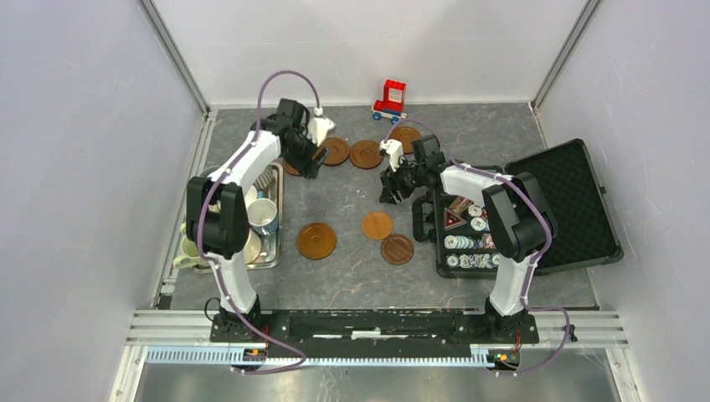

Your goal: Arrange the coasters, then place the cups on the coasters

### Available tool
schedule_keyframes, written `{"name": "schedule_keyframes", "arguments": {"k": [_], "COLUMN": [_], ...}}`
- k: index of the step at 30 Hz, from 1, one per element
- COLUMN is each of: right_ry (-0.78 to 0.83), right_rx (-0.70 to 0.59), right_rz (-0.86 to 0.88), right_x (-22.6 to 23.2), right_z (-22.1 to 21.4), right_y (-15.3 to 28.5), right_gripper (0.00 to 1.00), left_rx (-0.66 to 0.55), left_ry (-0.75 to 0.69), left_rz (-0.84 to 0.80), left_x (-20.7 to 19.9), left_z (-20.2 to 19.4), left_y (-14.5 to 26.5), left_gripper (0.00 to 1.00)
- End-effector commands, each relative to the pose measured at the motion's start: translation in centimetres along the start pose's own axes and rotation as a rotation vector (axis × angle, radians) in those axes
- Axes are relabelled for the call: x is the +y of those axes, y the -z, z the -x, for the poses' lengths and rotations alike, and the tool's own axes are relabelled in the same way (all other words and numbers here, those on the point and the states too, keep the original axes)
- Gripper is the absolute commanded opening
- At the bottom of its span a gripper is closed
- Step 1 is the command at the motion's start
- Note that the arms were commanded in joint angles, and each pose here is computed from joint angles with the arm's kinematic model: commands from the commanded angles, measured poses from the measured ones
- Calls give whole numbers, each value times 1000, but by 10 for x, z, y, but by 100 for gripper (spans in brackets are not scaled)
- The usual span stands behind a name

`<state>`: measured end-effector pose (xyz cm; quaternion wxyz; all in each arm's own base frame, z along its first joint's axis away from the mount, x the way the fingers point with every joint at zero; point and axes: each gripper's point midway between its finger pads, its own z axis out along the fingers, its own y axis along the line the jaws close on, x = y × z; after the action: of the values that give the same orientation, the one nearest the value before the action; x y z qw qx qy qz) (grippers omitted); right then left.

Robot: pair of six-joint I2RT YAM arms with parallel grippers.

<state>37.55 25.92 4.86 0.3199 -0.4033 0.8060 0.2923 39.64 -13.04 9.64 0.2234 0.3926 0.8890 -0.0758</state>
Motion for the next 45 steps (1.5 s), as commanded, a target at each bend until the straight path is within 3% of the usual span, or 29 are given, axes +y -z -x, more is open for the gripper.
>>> {"name": "schedule_keyframes", "arguments": {"k": [1,8,17,29,39,45], "right_ry": [57,45,18,11,-3,-12], "right_rx": [-77,-94,-88,-90,-94,-98], "right_rz": [-16,-25,-18,-22,-21,-23], "right_x": [-4,-9,-13,-14,-12,-12], "right_z": [36,40,34,32,29,28], "right_y": [11,15,13,15,16,16], "right_gripper": [62,62,62,61,61,61], "left_rx": [-5,9,43,103,127,127], "left_ry": [137,185,173,124,90,55], "left_rz": [143,210,113,-37,-189,-209], "left_x": [53,94,85,33,-43,-66], "left_z": [28,41,31,-15,-39,-44], "left_y": [-14,-44,-81,-75,-64,-63], "left_gripper": [75,75,70,46,43,43]}}
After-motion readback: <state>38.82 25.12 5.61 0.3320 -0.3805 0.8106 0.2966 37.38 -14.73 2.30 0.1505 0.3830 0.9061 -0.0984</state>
